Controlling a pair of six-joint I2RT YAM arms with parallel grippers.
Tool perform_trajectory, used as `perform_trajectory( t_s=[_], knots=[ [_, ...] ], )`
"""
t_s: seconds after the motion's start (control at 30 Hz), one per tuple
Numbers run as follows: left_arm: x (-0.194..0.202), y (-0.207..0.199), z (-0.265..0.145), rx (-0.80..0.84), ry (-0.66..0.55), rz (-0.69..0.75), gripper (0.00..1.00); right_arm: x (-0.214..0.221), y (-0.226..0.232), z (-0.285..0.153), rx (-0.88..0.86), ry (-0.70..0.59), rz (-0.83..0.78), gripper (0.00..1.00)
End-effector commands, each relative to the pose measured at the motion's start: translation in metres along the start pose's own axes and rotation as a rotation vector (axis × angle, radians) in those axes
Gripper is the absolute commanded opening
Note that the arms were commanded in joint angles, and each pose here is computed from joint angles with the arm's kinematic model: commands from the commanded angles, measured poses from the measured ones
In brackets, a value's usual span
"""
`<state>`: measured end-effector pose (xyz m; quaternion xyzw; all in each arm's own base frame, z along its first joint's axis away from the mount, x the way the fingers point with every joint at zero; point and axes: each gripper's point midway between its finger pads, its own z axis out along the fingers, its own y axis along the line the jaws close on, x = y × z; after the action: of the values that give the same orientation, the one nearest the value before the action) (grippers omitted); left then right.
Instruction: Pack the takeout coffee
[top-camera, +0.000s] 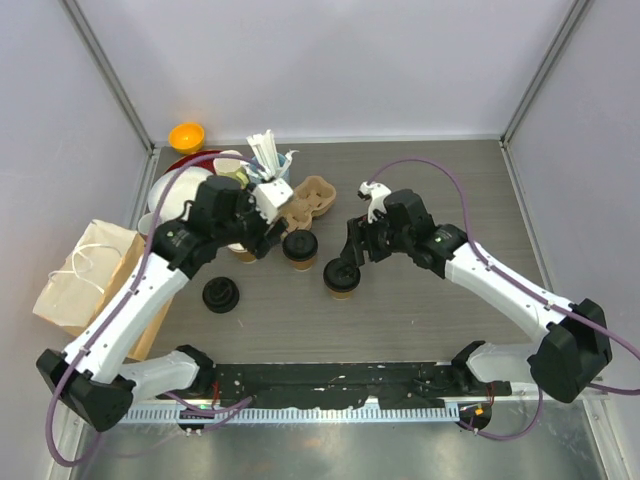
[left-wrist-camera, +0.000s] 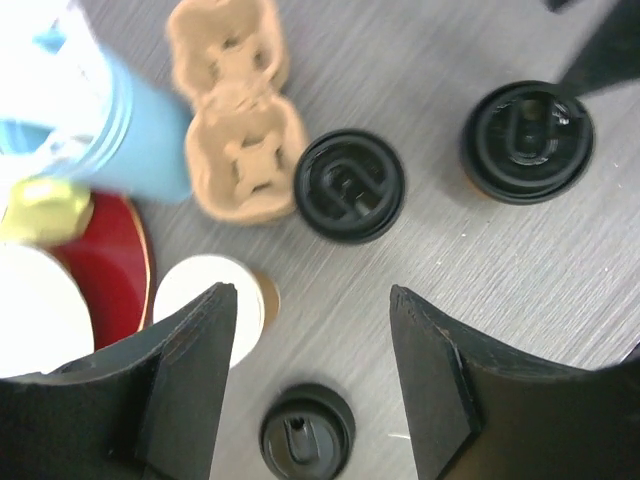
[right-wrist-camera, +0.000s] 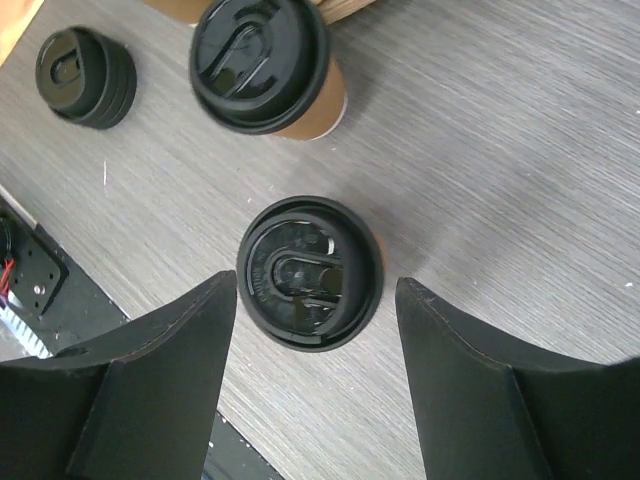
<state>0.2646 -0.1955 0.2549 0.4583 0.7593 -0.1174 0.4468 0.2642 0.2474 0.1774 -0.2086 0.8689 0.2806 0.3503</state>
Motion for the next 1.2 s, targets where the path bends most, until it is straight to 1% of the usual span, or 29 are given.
perform_trajectory(
  t_s=[0.0,0.1,0.23,0.27,0.3,0.37,0.43,0.47,0.5,0.53,0.57,0.6,0.63,0.67,0.7,0.73,0.8,0.83,0.87,0.9,0.93,1.0,1.07,1.1,1.17],
  knots=[
    [0.018,0.021,-0.042,-0.124,0.060,-0.310,0.67,-0.033,0.032,-0.011,-0.020,-0.101,-0.140,0.70],
    [0.021,0.041,-0.064,-0.217,0.046,-0.375,0.69,-0.049,0.048,-0.017,-0.047,-0.146,-0.203,0.72],
    [0.026,0.060,-0.097,-0.322,0.055,-0.480,0.68,-0.065,0.070,-0.018,-0.140,-0.164,-0.229,0.71],
    [0.020,0.064,-0.106,-0.337,0.032,-0.497,0.68,-0.068,0.078,-0.020,-0.180,-0.170,-0.242,0.70],
    [0.022,0.068,-0.116,-0.363,0.032,-0.511,0.68,-0.071,0.081,-0.021,-0.192,-0.181,-0.249,0.70],
    [0.012,0.077,-0.135,-0.409,-0.001,-0.502,0.70,-0.079,0.083,-0.020,-0.192,-0.195,-0.250,0.70],
    [0.018,0.086,-0.155,-0.473,0.026,-0.483,0.71,-0.079,0.084,-0.020,-0.192,-0.179,-0.241,0.70],
    [0.014,0.090,-0.167,-0.503,0.022,-0.461,0.72,-0.081,0.086,-0.021,-0.194,-0.176,-0.236,0.70],
    [0.018,0.095,-0.178,-0.536,0.051,-0.419,0.73,-0.079,0.087,-0.021,-0.201,-0.160,-0.230,0.70],
    [0.027,0.094,-0.185,-0.553,0.101,-0.408,0.74,-0.078,0.087,-0.022,-0.204,-0.156,-0.228,0.70],
    [0.030,0.103,-0.202,-0.626,0.121,-0.405,0.75,-0.078,0.085,-0.022,-0.196,-0.154,-0.226,0.70],
    [0.040,0.110,-0.216,-0.694,0.183,-0.378,0.76,-0.075,0.084,-0.022,-0.190,-0.146,-0.224,0.70],
    [0.050,0.107,-0.224,-0.708,0.245,-0.380,0.76,-0.072,0.082,-0.021,-0.184,-0.140,-0.224,0.70],
    [0.059,0.110,-0.235,-0.757,0.279,-0.406,0.76,-0.071,0.082,-0.022,-0.177,-0.140,-0.220,0.70],
    [0.067,0.108,-0.240,-0.766,0.312,-0.407,0.76,-0.071,0.080,-0.022,-0.166,-0.142,-0.215,0.70],
    [0.076,0.099,-0.239,-0.738,0.352,-0.412,0.76,-0.070,0.079,-0.022,-0.166,-0.141,-0.210,0.70],
    [0.095,0.093,-0.245,-0.748,0.419,-0.457,0.75,-0.066,0.079,-0.020,-0.168,-0.130,-0.204,0.70],
    [0.107,0.090,-0.245,-0.747,0.467,-0.470,0.73,-0.065,0.078,-0.019,-0.167,-0.124,-0.200,0.70],
    [0.117,0.085,-0.248,-0.755,0.502,-0.495,0.68,-0.064,0.078,-0.018,-0.166,-0.117,-0.201,0.70],
    [0.124,0.081,-0.248,-0.752,0.525,-0.508,0.66,-0.059,0.076,-0.012,-0.159,-0.083,-0.194,0.70],
    [0.136,0.074,-0.244,-0.733,0.560,-0.529,0.66,-0.064,0.077,-0.014,-0.159,-0.083,-0.204,0.70],
    [0.146,0.064,-0.248,-0.742,0.580,-0.548,0.64,-0.058,0.074,-0.010,-0.146,-0.035,-0.203,0.70],
    [0.154,0.059,-0.252,-0.764,0.601,-0.557,0.64,-0.061,0.074,-0.004,-0.141,-0.013,-0.206,0.70],
    [0.155,0.055,-0.255,-0.772,0.593,-0.552,0.65,-0.058,0.073,-0.002,-0.137,0.010,-0.205,0.70],
    [0.162,0.053,-0.254,-0.769,0.617,-0.534,0.65,-0.061,0.073,0.007,-0.135,0.036,-0.202,0.70]
  ],
)
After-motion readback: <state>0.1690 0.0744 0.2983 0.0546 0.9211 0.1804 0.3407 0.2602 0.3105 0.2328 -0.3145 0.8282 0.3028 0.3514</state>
